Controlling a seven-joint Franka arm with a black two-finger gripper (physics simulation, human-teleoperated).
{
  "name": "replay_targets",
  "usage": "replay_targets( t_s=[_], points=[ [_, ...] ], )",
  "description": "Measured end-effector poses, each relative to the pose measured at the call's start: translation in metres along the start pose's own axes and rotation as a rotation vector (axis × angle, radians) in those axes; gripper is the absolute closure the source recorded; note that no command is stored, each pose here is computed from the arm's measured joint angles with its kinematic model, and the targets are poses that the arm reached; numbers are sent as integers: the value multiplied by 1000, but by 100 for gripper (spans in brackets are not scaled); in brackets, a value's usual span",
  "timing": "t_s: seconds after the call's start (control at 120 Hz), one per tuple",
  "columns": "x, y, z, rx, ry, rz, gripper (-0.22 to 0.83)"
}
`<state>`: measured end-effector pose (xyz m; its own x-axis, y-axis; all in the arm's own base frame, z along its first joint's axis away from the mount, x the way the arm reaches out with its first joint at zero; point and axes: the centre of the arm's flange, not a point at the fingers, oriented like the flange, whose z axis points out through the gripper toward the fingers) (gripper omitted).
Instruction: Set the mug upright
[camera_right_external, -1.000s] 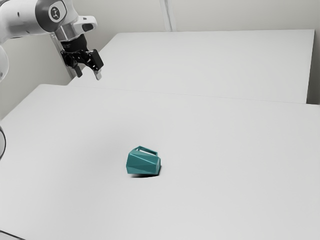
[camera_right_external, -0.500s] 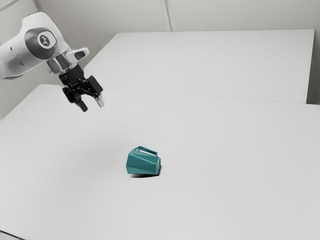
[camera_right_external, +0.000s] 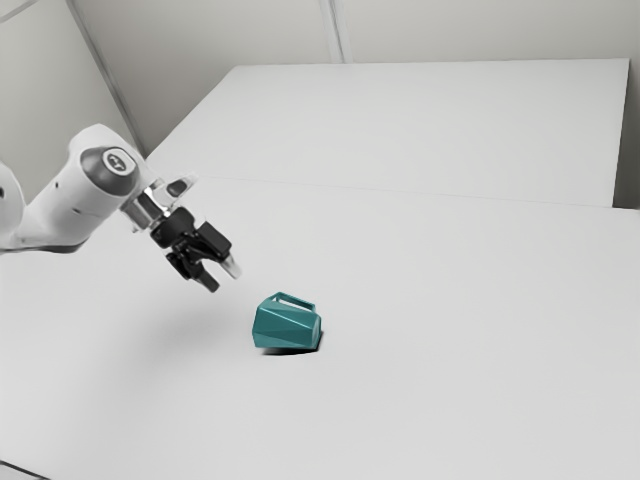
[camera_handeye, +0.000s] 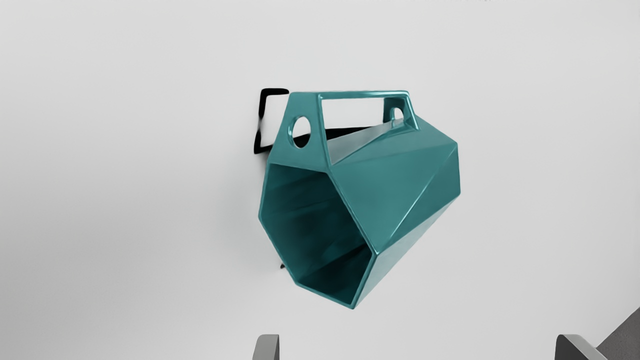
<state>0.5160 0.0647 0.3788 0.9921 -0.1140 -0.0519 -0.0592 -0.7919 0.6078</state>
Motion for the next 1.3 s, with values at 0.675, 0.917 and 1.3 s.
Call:
replay_targets(
  t_s=[0.675, 0.917, 1.3],
  points=[
    [-10, -34, 84, -230, 105, 24, 0],
    [-10, -28, 93, -271, 127, 45, 12],
    [-7, -20, 88, -279, 154, 97, 69]
  ],
)
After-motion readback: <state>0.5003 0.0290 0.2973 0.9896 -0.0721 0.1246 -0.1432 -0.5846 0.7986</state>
